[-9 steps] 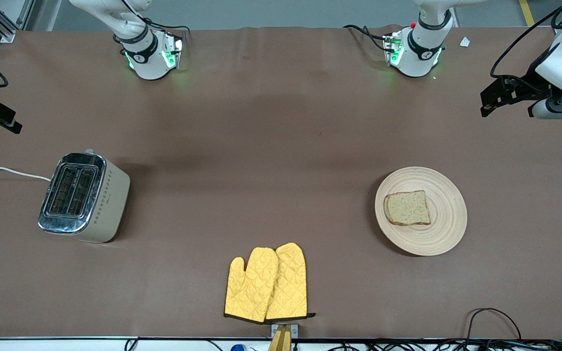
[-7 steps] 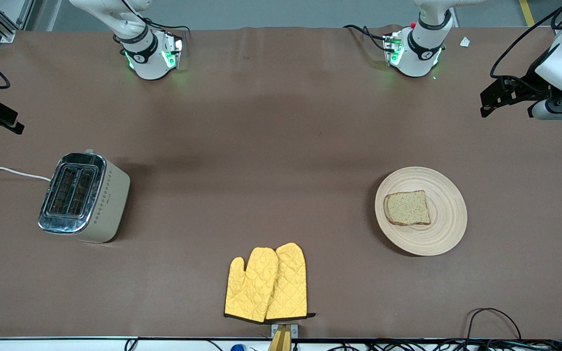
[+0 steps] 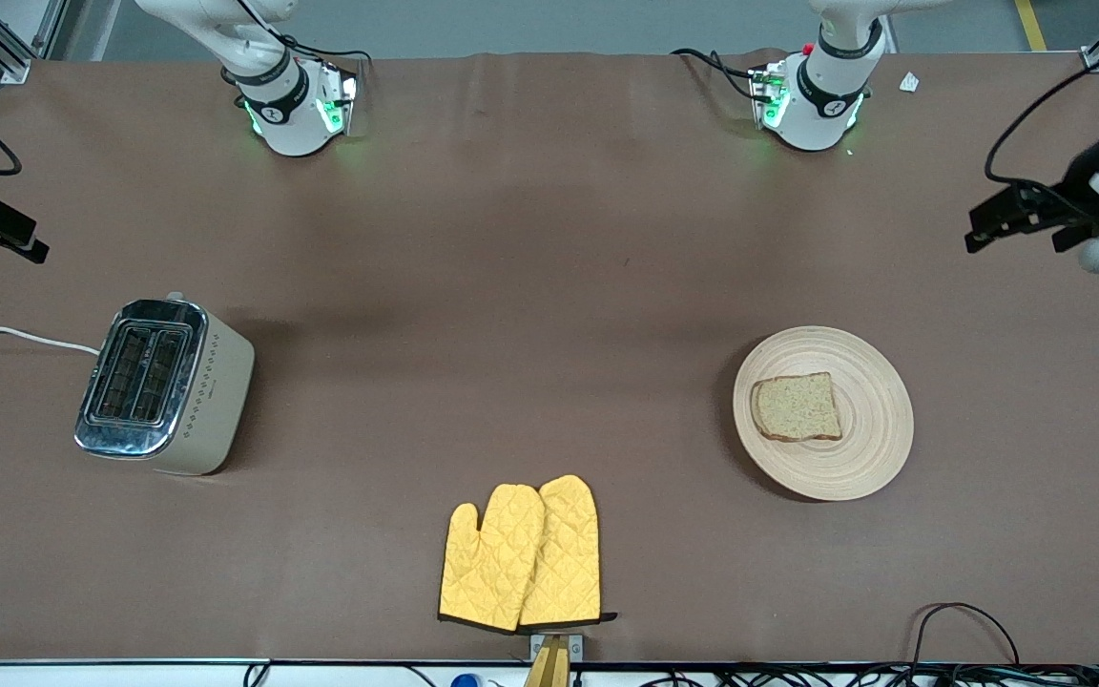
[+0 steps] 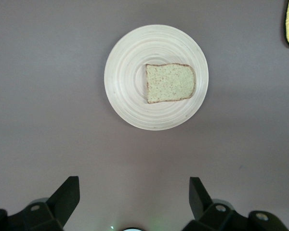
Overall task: Move plate and put bread in toaster
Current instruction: 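Move the left gripper down toward the rim of the wooden plate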
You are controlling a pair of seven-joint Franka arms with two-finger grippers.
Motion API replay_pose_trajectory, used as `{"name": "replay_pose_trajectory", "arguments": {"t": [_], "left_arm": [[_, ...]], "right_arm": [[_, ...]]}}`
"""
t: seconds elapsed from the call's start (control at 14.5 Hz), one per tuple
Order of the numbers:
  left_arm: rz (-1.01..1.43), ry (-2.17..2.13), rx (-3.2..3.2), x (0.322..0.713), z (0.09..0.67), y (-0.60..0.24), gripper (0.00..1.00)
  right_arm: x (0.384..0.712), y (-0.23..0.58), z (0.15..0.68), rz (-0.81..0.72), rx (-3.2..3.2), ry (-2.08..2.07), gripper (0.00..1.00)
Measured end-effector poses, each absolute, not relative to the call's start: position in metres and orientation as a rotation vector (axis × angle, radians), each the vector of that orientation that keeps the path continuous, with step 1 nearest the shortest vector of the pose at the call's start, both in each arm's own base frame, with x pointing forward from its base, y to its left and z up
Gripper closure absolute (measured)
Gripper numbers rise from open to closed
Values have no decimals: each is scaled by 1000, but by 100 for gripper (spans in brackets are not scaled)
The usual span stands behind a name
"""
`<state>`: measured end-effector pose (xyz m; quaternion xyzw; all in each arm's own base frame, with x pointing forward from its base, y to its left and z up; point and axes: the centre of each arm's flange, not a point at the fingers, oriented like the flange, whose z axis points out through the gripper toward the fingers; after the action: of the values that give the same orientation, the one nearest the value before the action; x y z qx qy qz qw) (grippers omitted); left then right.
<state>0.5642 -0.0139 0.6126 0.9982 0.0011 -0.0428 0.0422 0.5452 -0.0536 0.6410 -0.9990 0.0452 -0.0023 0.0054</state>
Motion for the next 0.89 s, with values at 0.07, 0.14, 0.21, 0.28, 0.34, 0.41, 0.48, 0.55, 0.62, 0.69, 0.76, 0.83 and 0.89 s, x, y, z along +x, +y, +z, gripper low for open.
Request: {"name": "replay_pose_trajectory", "arguments": {"t": [0.07,0.14,0.21,0.28,0.34,0.41,0.48,0.55,0.62,0.69,0.76,0.83,0.89], "left_arm": [[-165,34,3007,573,596,9,0],[-194,76,2968,582,578,33,0],[-216,111,2939,589,560,54,0],[-230,138,2920,597,542,72,0],[-234,150,2906,603,527,84,0],[-230,147,2889,609,513,94,0],[-215,131,2866,615,501,105,0],[-200,104,2834,619,488,118,0],[-191,79,2797,621,474,133,0],[-193,64,2757,622,457,147,0],[-201,55,2714,624,438,160,0],[-210,52,2667,624,417,173,0],[-216,59,2616,624,395,185,0]], "right_arm": [[545,-54,640,-4,-3127,142,0],[545,-54,639,-1,-3127,141,0],[545,-54,638,1,-3127,141,0],[545,-54,638,4,-3127,141,0],[545,-54,637,5,-3127,141,0],[545,-54,637,6,-3127,141,0],[545,-54,637,7,-3127,142,0],[545,-54,637,7,-3127,142,0],[545,-54,636,8,-3127,142,0],[545,-54,636,8,-3127,142,0],[545,-54,636,8,-3127,141,0],[545,-54,636,8,-3127,142,0],[545,-54,636,8,-3127,142,0]]}}
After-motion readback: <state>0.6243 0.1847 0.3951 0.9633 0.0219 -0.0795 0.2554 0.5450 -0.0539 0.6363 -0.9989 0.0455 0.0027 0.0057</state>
